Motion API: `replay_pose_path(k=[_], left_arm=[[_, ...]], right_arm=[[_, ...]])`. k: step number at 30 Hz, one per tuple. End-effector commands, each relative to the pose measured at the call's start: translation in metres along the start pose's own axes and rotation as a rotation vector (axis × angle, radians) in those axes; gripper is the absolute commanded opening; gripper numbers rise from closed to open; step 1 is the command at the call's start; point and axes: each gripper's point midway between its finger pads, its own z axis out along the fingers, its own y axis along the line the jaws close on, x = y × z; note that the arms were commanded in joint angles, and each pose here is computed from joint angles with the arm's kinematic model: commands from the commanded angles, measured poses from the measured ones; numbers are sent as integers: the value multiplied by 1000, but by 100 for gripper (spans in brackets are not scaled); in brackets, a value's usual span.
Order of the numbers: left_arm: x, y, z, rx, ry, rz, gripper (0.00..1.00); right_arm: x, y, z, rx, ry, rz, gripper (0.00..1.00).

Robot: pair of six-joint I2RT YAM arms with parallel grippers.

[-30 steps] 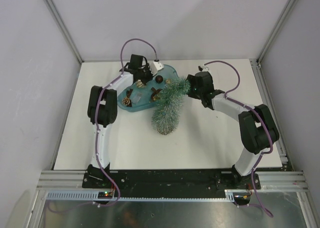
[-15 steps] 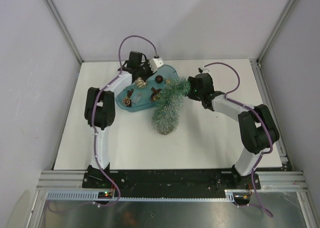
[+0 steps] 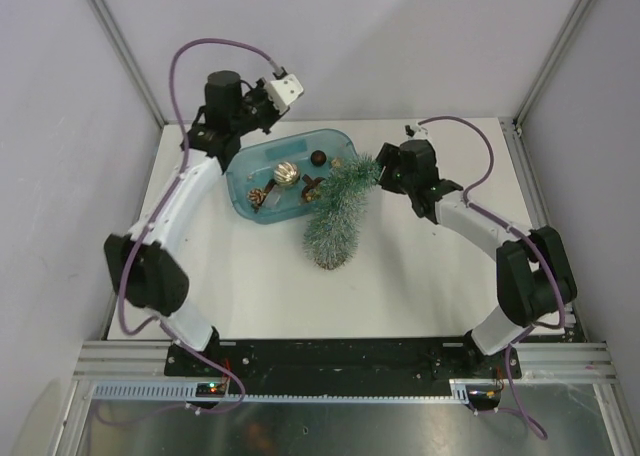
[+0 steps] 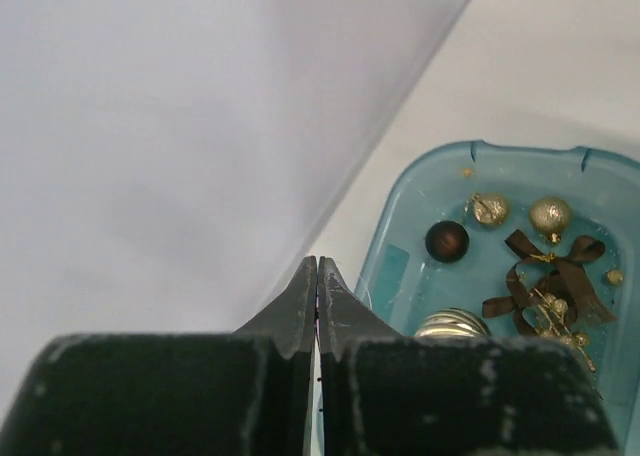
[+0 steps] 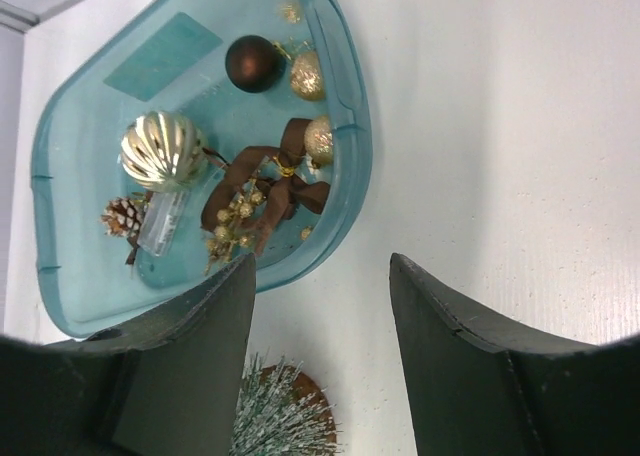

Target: Decorate the small christmas tree

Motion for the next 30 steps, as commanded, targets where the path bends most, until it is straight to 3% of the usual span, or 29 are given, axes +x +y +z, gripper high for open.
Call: replay_pose_path(k=[1,16,20,25,30], left_arm=[[-56,23,-57,-113,-100,15,0],[-180,62,-189,-332,-338,83,0],[-212,69,-218,-366,-416,94,0],[-244,72,-251,-399,-502,100,0],[-275,79,-293,-475,-589,135,0]], right_arm=[[-28,15,-28,-35,-77,-13,60],[-66,19,-98,-22,-191,-29,62],[-99,23,-134,-26,-322,-35,64],[-151,37,-209,-62,-561,-65,72],[-172,61,-272,-144,-694,-106,75]])
